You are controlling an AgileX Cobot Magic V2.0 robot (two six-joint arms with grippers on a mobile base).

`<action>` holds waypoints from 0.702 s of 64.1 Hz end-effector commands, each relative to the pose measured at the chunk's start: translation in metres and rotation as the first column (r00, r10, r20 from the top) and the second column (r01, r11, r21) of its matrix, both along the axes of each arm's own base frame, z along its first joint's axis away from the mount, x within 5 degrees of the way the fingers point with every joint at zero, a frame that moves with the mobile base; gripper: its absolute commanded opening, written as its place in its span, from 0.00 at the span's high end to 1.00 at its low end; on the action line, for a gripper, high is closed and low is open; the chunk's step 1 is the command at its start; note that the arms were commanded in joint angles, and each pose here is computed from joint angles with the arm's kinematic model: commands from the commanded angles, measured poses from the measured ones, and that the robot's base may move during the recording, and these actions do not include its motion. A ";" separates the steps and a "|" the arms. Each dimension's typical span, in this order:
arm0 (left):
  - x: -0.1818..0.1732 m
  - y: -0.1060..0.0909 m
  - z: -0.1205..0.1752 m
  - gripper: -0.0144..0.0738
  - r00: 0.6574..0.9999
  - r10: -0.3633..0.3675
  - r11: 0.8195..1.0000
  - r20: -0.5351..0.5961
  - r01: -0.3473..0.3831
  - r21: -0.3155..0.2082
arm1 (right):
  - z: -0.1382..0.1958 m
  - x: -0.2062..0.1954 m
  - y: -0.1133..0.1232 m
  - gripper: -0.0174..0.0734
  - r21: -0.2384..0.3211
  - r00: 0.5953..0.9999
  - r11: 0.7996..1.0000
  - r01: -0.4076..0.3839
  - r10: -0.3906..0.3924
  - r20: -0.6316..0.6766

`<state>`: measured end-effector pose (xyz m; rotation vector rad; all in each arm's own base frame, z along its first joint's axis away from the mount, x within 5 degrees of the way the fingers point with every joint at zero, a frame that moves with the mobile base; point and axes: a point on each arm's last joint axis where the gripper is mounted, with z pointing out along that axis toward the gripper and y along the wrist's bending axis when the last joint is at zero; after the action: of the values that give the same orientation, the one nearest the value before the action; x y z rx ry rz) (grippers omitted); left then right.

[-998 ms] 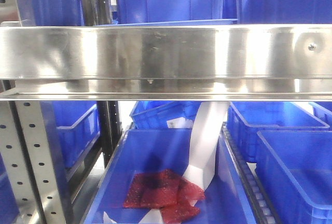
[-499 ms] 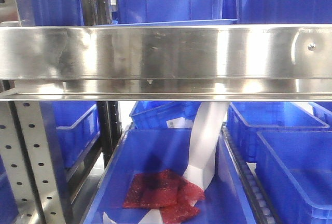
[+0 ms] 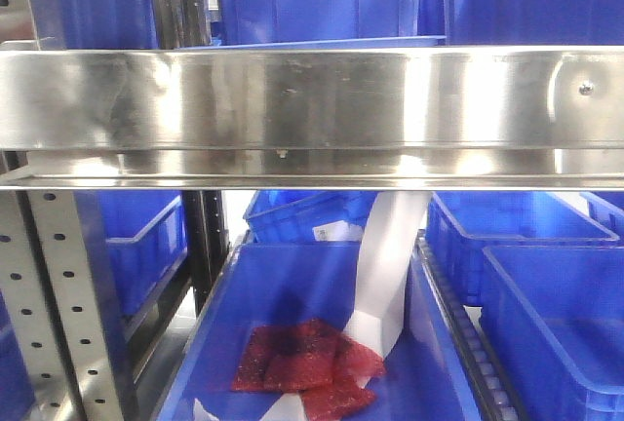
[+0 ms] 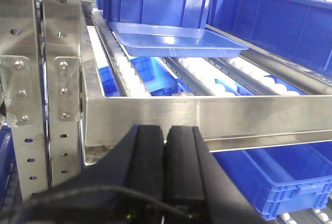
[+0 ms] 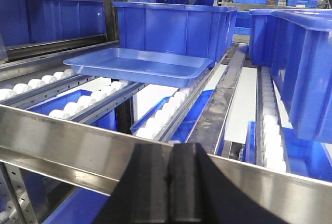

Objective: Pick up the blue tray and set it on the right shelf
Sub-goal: 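Open both grippers to release the tray on the shelf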

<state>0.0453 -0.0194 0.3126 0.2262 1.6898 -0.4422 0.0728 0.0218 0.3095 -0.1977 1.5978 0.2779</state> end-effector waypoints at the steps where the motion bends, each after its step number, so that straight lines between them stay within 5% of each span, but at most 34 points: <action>1: 0.001 0.000 0.014 0.89 0.995 0.023 0.999 0.099 -0.020 -0.025 | 0.017 -0.001 0.002 0.75 0.001 0.993 1.000 -0.022 0.022 0.115; 6: 0.004 0.001 0.006 0.89 0.991 0.075 0.997 0.115 -0.078 0.021 | 0.017 -0.001 0.002 0.75 0.001 0.993 1.000 -0.022 0.022 0.115; 12: 0.005 0.005 -0.009 0.89 0.975 0.174 0.984 0.140 -0.177 0.008 | 0.017 -0.001 0.002 0.75 0.001 0.993 1.000 -0.022 0.022 0.115; 24: 0.000 0.016 -0.055 0.89 0.906 0.357 0.930 0.227 -0.366 0.000 | 0.017 -0.001 0.002 0.75 0.001 0.993 1.000 -0.022 0.022 0.115; 38: 0.011 0.019 -0.112 0.89 0.885 0.385 0.919 0.260 -0.394 -0.020 | 0.017 -0.001 0.002 0.75 0.001 0.993 1.000 -0.022 0.021 0.114; 45: 0.011 0.016 -0.118 0.89 0.914 0.357 0.931 0.194 -0.366 0.012 | 0.017 -0.001 0.002 0.75 0.001 0.993 1.000 -0.022 0.022 0.115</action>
<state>0.0567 -0.0029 0.1970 -0.0144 1.5832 -0.0854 0.0730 0.0219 0.3090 -0.1983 1.5971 0.2785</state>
